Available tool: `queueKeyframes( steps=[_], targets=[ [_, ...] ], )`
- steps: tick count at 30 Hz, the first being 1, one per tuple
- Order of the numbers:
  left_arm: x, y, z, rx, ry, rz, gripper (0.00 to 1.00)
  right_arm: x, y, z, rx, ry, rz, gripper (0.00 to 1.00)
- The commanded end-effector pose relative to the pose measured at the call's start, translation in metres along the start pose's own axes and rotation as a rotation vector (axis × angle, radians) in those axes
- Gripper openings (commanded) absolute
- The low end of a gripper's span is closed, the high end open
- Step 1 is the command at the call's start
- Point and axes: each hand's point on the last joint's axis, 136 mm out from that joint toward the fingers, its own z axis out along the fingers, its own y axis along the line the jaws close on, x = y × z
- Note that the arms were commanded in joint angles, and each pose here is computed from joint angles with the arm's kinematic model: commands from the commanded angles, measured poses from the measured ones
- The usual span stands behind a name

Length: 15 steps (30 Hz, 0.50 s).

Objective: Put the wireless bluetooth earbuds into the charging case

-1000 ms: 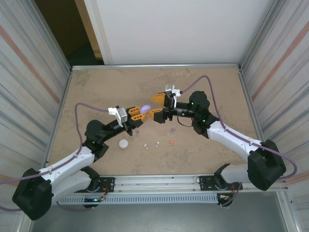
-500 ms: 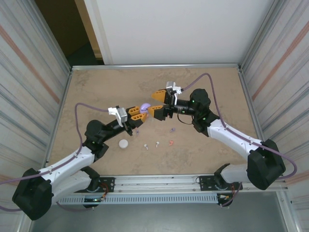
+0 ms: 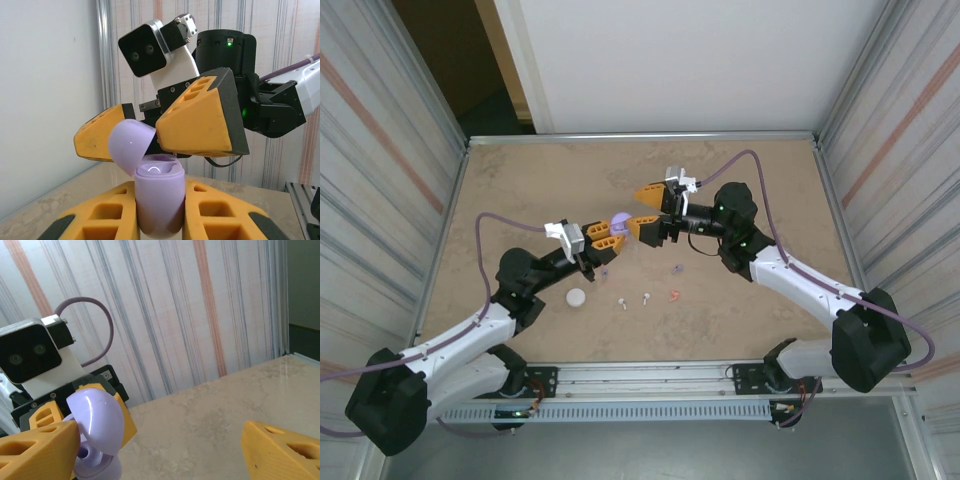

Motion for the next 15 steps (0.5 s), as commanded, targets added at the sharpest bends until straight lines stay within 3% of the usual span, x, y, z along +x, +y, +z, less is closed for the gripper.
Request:
queueKeyframes(
  steps=[1,15],
  targets=[
    [-0.0071,-0.0056,0.0019,0.029,-0.019,0.034,0.0,-0.0233,0.0042,0.0,-0.01,-0.044,-0.044,0.83],
    [-0.007,-0.0057,0.0011,0.026,-0.017,0.033,0.0,-0.0224,0.005,-0.0079,0.022,-0.029,-0.048,0.83]
  ],
)
